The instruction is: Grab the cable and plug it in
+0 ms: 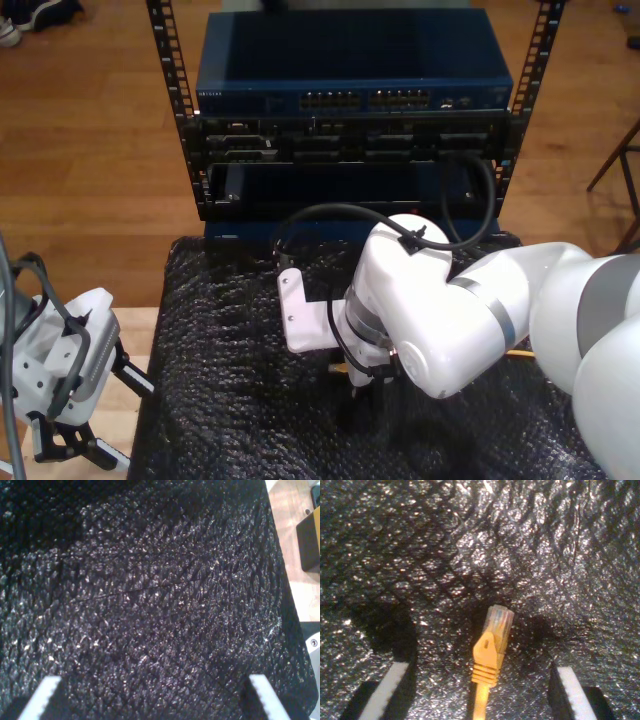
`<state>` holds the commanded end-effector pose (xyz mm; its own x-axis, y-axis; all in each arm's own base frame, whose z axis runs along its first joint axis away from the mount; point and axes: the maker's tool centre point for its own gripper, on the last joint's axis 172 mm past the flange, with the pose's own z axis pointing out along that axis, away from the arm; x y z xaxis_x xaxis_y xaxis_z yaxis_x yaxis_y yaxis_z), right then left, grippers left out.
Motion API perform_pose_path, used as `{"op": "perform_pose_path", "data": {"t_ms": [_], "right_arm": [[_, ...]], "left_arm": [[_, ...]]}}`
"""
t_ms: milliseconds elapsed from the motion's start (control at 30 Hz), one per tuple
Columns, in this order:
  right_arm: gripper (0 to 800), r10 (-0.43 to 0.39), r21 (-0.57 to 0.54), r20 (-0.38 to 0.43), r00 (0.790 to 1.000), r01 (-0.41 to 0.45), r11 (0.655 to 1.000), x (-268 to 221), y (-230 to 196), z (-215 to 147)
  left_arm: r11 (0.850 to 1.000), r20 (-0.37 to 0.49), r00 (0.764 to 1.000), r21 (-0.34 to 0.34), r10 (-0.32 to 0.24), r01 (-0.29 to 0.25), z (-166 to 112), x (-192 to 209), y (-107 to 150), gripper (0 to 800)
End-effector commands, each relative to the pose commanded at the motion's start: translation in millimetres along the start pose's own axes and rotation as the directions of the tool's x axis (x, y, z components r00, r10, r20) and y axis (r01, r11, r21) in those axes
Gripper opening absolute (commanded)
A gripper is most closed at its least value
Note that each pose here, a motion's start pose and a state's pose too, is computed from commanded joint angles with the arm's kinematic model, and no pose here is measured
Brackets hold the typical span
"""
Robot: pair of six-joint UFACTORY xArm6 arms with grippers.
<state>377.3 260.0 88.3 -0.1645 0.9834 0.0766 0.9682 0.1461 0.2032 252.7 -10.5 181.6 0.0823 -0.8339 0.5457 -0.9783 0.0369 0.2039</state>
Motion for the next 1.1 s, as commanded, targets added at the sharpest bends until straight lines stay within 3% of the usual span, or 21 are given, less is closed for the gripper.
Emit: {"op": "perform_pose_path", "data": {"t_ms": [1100], "right_arm": [[363, -0.006, -0.028, -0.002, 1.0, 0.006, 1.0, -8.8, -1.3, 8.3]], "left_arm": [[1.0, -0.004, 1.0, -0.008, -0.003, 0.003, 2.0, -0.7, -0.1, 800]]}}
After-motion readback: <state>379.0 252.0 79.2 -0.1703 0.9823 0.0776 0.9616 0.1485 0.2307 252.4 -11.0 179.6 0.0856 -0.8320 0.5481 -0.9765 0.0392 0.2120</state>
